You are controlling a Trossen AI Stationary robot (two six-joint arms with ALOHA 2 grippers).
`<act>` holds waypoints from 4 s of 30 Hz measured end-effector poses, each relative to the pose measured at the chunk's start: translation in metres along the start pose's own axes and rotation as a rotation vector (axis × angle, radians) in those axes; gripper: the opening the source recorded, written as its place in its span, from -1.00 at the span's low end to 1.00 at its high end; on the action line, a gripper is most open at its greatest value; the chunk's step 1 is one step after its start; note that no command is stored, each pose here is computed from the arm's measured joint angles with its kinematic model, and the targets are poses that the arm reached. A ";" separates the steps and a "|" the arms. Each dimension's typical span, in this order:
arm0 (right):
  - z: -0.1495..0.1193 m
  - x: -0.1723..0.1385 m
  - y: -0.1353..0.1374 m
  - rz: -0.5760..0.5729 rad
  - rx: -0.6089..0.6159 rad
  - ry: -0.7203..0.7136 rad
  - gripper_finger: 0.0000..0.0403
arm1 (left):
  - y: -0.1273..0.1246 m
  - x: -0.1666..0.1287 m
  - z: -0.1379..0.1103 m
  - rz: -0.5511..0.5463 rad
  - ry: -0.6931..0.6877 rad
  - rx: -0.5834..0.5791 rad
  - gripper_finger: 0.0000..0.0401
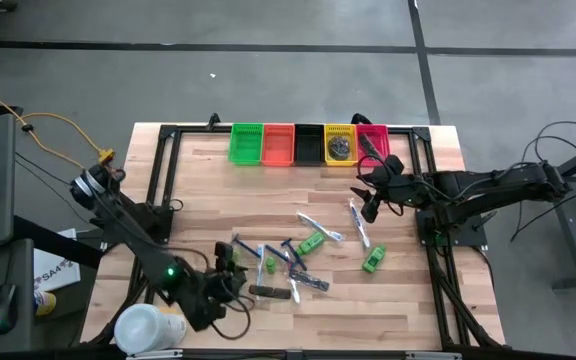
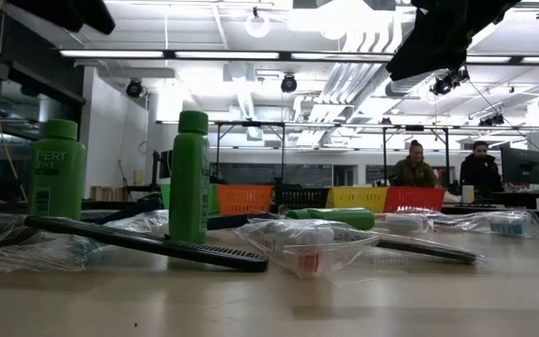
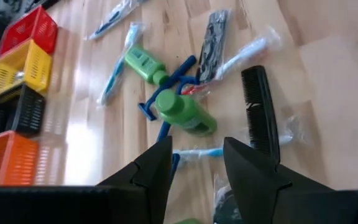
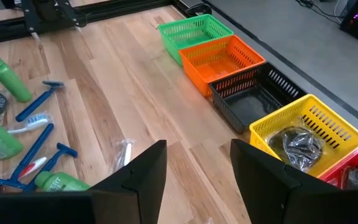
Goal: Pick & Place Travel size toiletries
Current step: Put the black comb into the red bin
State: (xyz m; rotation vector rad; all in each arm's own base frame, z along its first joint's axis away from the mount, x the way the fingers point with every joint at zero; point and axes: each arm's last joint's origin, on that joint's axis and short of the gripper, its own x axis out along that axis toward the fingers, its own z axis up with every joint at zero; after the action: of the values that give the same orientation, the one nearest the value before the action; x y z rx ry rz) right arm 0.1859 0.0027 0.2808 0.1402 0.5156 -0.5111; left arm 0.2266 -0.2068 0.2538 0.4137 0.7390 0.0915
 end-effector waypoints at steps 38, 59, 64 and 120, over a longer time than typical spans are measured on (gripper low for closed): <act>-0.001 0.000 -0.001 -0.009 -0.005 0.011 -0.15 | -0.089 0.075 -0.006 -0.120 0.316 0.260 -0.29; -0.003 0.000 -0.001 -0.014 0.003 0.024 -0.15 | -0.093 0.087 -0.017 -0.006 0.337 0.329 -0.29; -0.004 0.000 -0.001 -0.017 -0.002 0.032 -0.15 | -0.094 0.090 -0.019 0.021 0.336 0.353 -0.29; -0.004 0.000 -0.002 -0.019 -0.002 0.038 -0.15 | -0.101 0.103 -0.029 0.100 0.337 0.431 -0.49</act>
State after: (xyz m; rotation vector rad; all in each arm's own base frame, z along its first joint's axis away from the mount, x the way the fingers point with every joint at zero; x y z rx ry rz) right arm 0.1834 0.0023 0.2772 0.1435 0.5548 -0.5272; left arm 0.2768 -0.2662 0.1289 0.8613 1.0741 0.0972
